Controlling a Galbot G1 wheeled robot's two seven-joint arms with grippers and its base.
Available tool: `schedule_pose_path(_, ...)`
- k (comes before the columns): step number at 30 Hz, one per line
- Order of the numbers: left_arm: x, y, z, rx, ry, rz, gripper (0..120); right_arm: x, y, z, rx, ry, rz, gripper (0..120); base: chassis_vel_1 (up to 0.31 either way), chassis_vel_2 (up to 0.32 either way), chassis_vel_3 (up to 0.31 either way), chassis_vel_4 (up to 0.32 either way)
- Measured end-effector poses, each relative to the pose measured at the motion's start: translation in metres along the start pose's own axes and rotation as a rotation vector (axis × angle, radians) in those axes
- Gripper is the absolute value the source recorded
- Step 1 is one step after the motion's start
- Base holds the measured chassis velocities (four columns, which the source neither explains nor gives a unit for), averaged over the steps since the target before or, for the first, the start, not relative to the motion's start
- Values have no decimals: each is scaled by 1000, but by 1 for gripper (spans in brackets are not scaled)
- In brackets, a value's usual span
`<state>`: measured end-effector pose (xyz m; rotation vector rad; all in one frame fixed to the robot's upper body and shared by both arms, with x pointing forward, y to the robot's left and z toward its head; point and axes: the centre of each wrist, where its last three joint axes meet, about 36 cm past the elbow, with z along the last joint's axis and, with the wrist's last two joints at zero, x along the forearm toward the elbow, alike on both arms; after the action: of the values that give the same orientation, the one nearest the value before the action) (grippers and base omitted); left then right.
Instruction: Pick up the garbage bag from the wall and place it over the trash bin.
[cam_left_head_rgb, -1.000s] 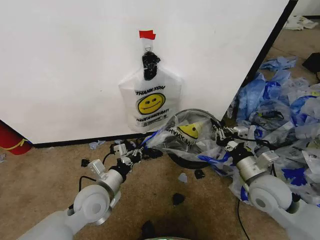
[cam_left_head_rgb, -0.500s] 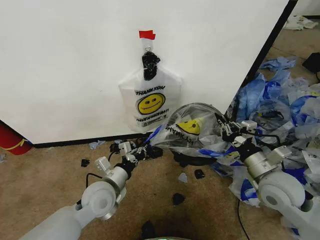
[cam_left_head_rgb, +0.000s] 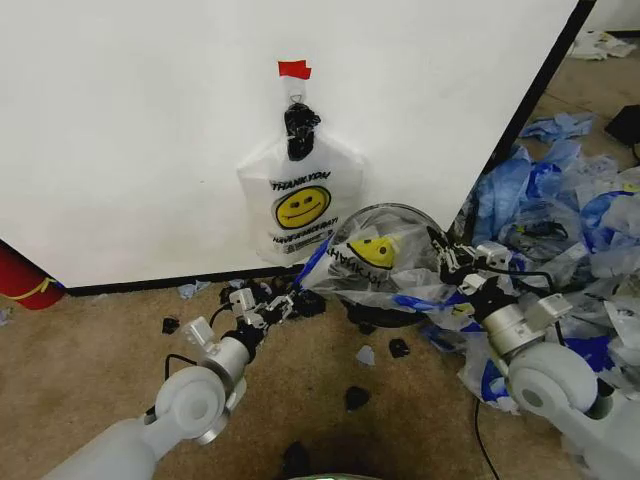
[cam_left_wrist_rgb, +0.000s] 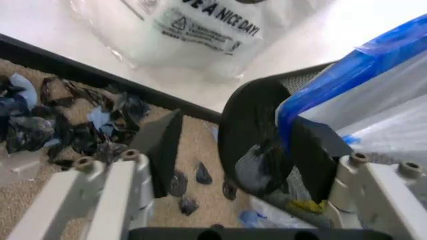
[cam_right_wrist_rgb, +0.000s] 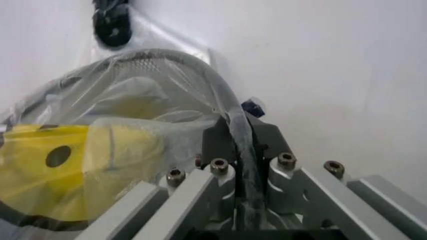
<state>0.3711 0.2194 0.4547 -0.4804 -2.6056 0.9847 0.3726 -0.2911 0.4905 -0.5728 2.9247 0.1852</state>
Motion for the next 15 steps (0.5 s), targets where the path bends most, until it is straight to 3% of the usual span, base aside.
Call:
schedule_pose_path(9, 12, -8, -2, 23, 25, 14, 98, 8, 2, 15, 44, 32, -18, 0, 0, 0, 0, 0)
schedule_pose_path(15, 16, -9, -1, 22, 37, 15, 100, 8, -1, 16, 37, 39, -13, 0, 0, 0, 0, 0)
